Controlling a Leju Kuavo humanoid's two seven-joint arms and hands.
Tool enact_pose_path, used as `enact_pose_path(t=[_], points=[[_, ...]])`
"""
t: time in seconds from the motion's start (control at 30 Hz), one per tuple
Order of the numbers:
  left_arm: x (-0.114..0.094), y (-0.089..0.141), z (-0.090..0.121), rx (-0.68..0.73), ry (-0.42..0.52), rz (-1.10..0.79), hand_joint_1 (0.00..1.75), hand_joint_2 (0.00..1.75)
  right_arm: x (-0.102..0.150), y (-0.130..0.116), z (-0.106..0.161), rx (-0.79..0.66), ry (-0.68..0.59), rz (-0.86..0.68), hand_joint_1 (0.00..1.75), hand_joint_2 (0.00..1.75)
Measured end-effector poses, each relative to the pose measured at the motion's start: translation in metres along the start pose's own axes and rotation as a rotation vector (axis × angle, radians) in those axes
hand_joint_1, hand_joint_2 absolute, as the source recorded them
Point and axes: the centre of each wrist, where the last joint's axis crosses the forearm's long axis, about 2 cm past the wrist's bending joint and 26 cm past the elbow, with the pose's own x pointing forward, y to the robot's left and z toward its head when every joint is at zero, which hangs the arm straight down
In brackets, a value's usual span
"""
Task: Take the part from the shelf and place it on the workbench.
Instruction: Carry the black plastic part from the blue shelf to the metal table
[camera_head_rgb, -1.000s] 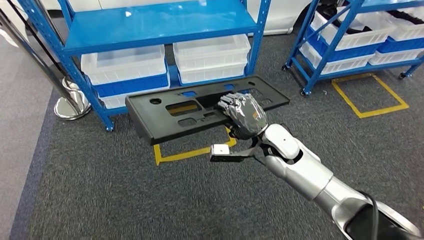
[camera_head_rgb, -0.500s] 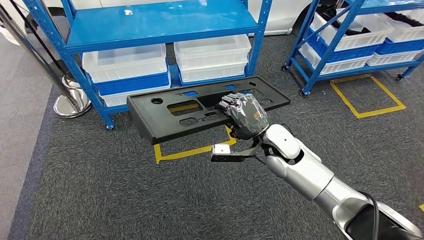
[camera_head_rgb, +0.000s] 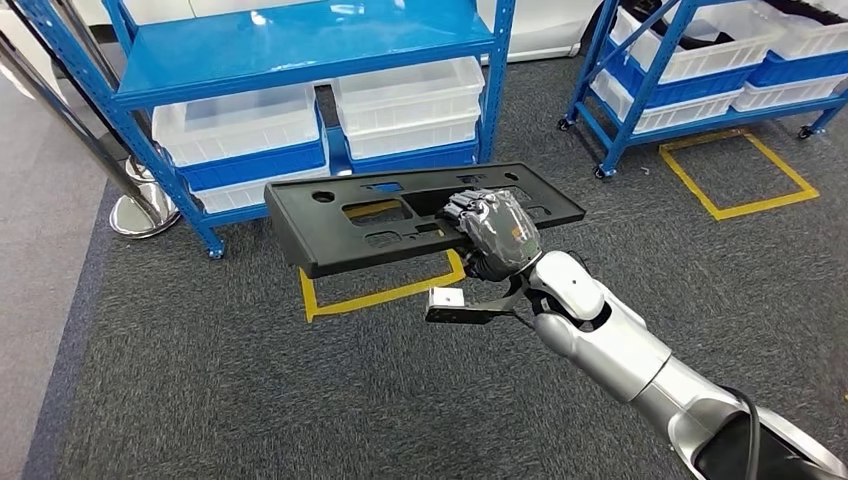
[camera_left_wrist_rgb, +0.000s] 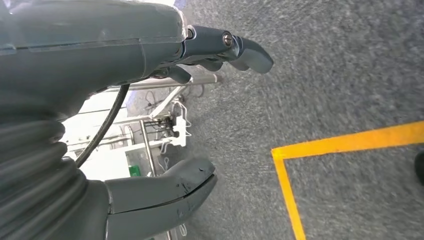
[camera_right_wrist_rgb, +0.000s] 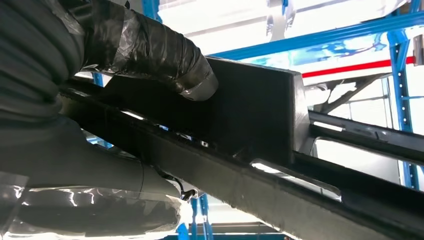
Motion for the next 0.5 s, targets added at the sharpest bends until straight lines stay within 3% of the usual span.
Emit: enact_pose_path(t=[0.5], points=[[0.0024, -0.0003, -0.0002, -0.008, -0.016, -0.021, 0.0, 1.75, -0.0081, -0.0048, 0.0021, 0.005, 0.022, -0.008, 1.75, 1.75]])
